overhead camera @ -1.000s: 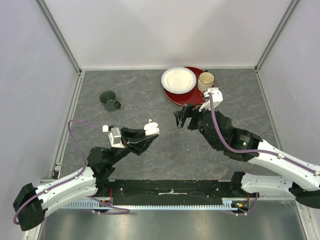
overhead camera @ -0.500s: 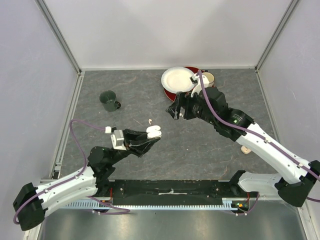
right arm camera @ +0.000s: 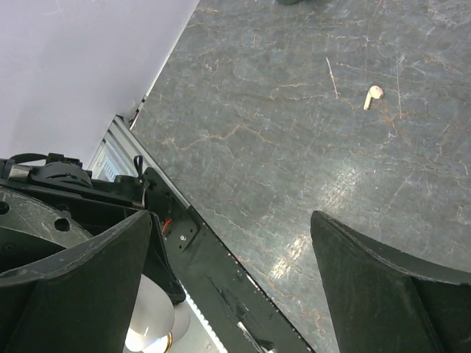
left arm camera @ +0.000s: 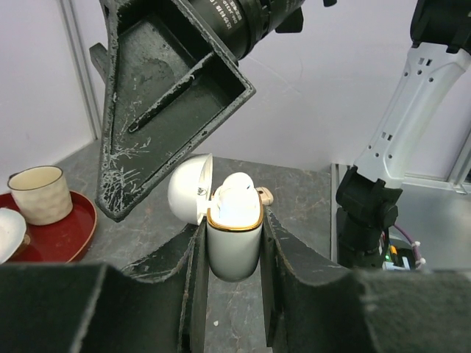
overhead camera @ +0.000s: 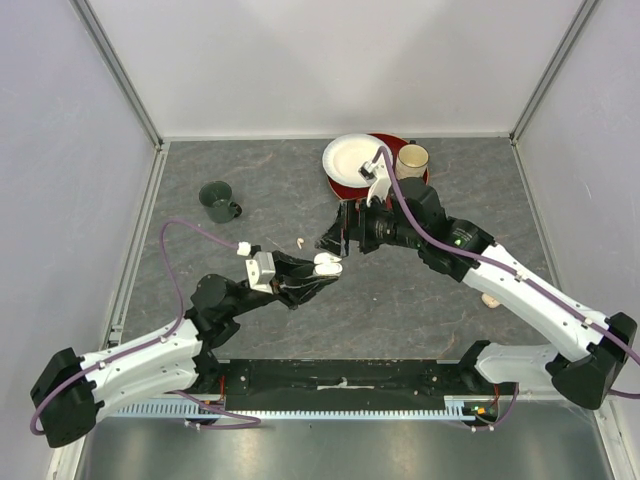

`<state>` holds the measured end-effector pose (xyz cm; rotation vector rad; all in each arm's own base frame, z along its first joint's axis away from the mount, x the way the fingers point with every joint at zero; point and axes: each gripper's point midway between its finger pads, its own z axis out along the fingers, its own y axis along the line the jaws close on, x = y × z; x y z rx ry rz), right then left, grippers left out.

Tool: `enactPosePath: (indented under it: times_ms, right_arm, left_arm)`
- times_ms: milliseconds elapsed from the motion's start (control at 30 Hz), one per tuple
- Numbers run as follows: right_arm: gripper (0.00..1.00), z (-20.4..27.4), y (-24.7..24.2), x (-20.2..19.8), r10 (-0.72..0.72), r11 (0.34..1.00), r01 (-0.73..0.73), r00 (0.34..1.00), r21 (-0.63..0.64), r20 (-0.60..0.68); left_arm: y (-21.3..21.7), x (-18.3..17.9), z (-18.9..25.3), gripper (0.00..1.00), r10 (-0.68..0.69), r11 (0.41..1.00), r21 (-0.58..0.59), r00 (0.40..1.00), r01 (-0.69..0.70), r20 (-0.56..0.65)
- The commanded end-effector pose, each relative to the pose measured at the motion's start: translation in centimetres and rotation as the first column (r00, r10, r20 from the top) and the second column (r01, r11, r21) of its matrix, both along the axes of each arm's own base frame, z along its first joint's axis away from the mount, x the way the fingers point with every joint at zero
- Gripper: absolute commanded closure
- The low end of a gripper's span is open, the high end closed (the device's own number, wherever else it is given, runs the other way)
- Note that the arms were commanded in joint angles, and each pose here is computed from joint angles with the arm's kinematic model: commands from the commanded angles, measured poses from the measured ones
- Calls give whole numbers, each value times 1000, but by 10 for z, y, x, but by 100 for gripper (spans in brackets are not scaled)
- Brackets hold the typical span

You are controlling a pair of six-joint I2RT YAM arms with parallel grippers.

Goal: Insert the wireless bluetooth earbuds into the charging case
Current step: Close the charging case, then place the charging case at the center of the board.

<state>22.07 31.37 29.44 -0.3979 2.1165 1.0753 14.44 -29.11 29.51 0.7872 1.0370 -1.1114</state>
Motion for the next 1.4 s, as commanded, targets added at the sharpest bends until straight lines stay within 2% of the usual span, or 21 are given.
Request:
enactPosePath:
  times_ms: [0, 267, 600, 667, 700, 733, 833, 900, 933, 1067, 1167, 1200, 1300, 1367]
  right_arm:
    - [4, 10, -1, -11, 33, 998, -33, 999, 47, 9]
    - [3, 2, -1, -20, 73, 997, -73, 997, 34, -20]
    - [2, -15, -8, -18, 44, 999, -44, 999, -5, -31]
    - [2, -18, -13, -16, 6, 1000, -7, 999, -16, -37]
    - [2, -21, -20, -6, -66, 997, 65, 998, -36, -24]
    - [2, -24, -26, -3, -109, 993, 107, 994, -48, -28]
    - [2, -21, -43, 8, -235, 971, 235, 972, -41, -7]
    - [2, -16, -62, 19, -361, 932, 362, 932, -34, 15]
    - [2, -15, -68, 21, -396, 918, 396, 918, -33, 17]
    - [2, -11, -97, 25, -518, 854, 519, 854, -19, 48]
    - [2, -13, -107, 24, -553, 831, 555, 832, -31, 51]
    - [2, -15, -109, 24, -555, 830, 557, 830, -40, 49]
    - [2, -20, -107, 21, -541, 838, 542, 840, -65, 31]
    - [2, -23, -102, 19, -522, 850, 522, 853, -72, 16]
  left_arm:
    - [-1, -7, 23, 98, -37, 997, -62, 999, 39, 38]
    - [4, -3, 17, 98, -10, 996, -93, 1000, 11, 12]
    - [1, 6, 13, 98, 23, 996, -84, 1000, -24, -15]
    - [2, 11, 13, 98, 42, 995, -91, 997, -47, -61]
    - [3, 14, 13, 98, 51, 994, -96, 995, -59, -87]
    - [5, 21, 10, 98, 78, 991, -96, 983, -94, -165]
    - [6, 30, 6, 98, 110, 987, -84, 953, -139, -284]
    - [8, 36, 1, 98, 134, 984, -67, 928, -168, -348]
    - [10, 41, -2, 98, 164, 979, -48, 900, -200, -403]
    - [13, 53, -16, 98, 217, 968, 0, 843, -249, -493]
    - [16, 65, -40, 98, 244, 958, 35, 748, -284, -618]
    - [17, 67, -48, 98, 231, 957, 28, 696, -290, -680]
    - [22, 78, -79, 98, 236, 947, 52, 572, -318, -786]
    - [25, 80, -98, 98, 256, 937, 79, 515, -340, -818]
